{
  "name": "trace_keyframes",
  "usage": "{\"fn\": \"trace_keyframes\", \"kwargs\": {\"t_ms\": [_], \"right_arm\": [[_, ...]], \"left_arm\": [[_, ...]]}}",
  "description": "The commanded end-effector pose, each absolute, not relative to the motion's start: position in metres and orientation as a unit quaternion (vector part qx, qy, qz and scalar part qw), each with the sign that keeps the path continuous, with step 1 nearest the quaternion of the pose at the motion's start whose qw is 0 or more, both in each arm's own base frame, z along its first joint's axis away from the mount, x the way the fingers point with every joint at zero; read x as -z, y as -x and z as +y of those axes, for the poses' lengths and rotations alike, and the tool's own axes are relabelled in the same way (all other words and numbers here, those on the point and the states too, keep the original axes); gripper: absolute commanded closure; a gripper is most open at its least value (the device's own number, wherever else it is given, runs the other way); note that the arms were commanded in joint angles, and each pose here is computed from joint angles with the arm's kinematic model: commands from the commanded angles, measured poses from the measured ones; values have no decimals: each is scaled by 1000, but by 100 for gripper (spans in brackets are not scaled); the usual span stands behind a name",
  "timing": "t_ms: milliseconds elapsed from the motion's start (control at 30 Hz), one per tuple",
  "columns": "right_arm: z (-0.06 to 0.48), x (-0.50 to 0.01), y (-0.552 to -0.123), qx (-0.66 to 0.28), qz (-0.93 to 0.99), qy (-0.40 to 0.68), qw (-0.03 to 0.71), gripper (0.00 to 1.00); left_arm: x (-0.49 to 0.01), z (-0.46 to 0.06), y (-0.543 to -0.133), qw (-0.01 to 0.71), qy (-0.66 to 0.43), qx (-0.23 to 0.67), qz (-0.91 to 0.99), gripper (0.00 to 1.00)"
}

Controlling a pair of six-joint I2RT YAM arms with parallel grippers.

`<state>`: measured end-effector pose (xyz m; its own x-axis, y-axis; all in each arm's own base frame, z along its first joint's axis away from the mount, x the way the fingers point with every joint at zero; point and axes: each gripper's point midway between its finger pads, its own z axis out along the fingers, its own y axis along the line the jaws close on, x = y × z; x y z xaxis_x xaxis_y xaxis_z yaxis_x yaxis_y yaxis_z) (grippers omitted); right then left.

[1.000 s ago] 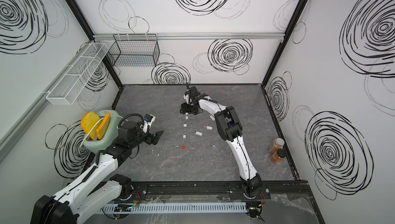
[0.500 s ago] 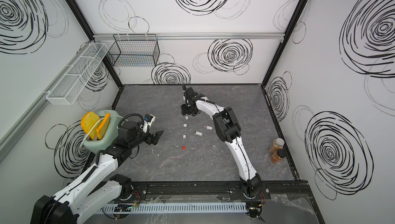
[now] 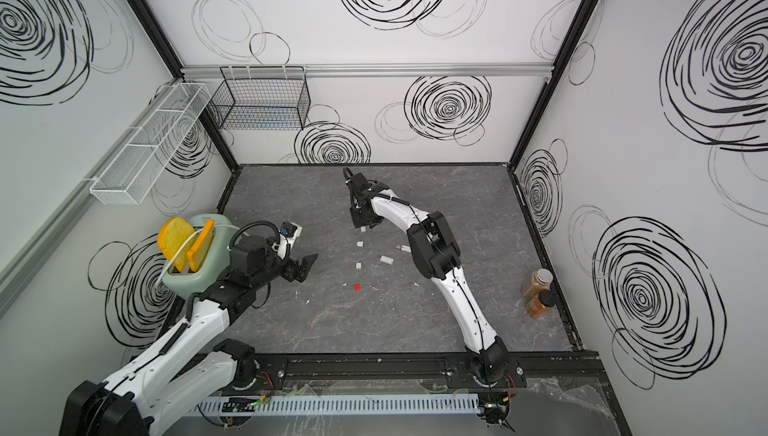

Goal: Close the usb drive cover
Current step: Pick up the cover from the center of the board.

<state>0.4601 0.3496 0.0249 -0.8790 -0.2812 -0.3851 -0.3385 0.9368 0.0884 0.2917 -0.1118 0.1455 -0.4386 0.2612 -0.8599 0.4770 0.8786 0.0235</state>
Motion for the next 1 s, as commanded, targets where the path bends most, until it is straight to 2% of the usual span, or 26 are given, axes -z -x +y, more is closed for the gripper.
{"fn": "trace_keyframes", "kwargs": {"t_ms": [0, 267, 633, 967], "right_arm": [[346, -11, -452, -52, 971, 163, 165, 53], [345, -3, -450, -42, 974, 160, 155, 63], [346, -5, -439, -28, 973, 173, 149, 65], [345, -2, -437, -25, 974, 173, 147, 72]], "left_arm": [[-157, -114, -295, 505, -224, 113, 826, 2], [-158, -115, -295, 506, -225, 114, 825, 2], [-158, -115, -295, 506, -225, 114, 825, 2], [-158, -115, -295, 506, -225, 114, 825, 2]]}}
